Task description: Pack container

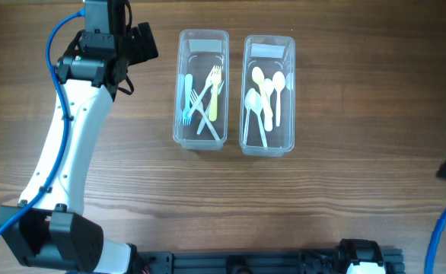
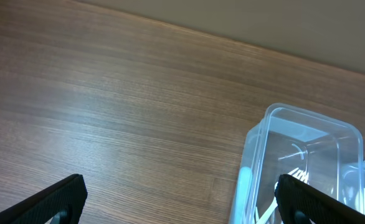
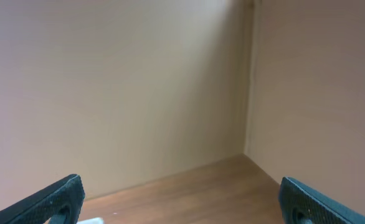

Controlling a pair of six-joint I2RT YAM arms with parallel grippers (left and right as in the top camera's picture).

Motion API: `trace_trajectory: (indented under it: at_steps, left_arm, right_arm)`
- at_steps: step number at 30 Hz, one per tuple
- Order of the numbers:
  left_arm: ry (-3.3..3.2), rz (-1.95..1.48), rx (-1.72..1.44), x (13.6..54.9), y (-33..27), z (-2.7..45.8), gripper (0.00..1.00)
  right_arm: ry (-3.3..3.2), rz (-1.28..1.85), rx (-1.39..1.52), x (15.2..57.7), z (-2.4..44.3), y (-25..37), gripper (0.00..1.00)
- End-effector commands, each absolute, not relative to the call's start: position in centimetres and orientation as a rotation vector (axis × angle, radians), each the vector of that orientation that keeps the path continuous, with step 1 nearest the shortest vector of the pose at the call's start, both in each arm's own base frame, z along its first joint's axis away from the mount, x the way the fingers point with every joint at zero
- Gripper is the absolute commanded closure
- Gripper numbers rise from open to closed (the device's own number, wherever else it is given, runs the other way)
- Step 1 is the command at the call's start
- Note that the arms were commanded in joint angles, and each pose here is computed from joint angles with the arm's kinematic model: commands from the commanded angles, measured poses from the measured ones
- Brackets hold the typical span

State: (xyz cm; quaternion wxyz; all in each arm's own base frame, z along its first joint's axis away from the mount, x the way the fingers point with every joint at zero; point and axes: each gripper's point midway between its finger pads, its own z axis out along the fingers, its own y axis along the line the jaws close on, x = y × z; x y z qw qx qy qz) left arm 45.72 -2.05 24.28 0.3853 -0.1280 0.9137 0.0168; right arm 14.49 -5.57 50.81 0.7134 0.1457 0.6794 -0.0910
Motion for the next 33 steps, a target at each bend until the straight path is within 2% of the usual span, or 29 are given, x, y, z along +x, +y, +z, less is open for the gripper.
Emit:
trace_trajectory:
  at_steps: [1, 7, 11, 25, 33]
  left_arm:
    - [2.321, 0.06, -0.33, 45.8, -1.8, 24.4, 0.0]
    - [2.321, 0.06, -0.33, 45.8, -1.8, 24.4, 0.0]
    - [2.322, 0.06, -0.33, 45.8, -1.8, 24.4, 0.0]
    - [2.321, 0.06, -0.33, 45.8, -1.8, 24.4, 0.0]
    - [2.321, 0.06, -0.33, 45.8, -1.8, 24.4, 0.0]
  right_arm:
    - [1.461, -0.054, 0.245, 14.9, 47.6, -3.3, 0.0]
    - [1.36, 0.164, 0.408, 17.3, 41.5, -3.3, 0.0]
    - [1.35, 0.273, 0.364, 19.8, 36.8, -1.9, 0.0]
    - [1.5, 0.294, 0.347, 24.1, 23.3, -1.2, 0.0]
    - [1.528, 0.218, 0.182, 23.9, 20.7, -0.2, 0.0]
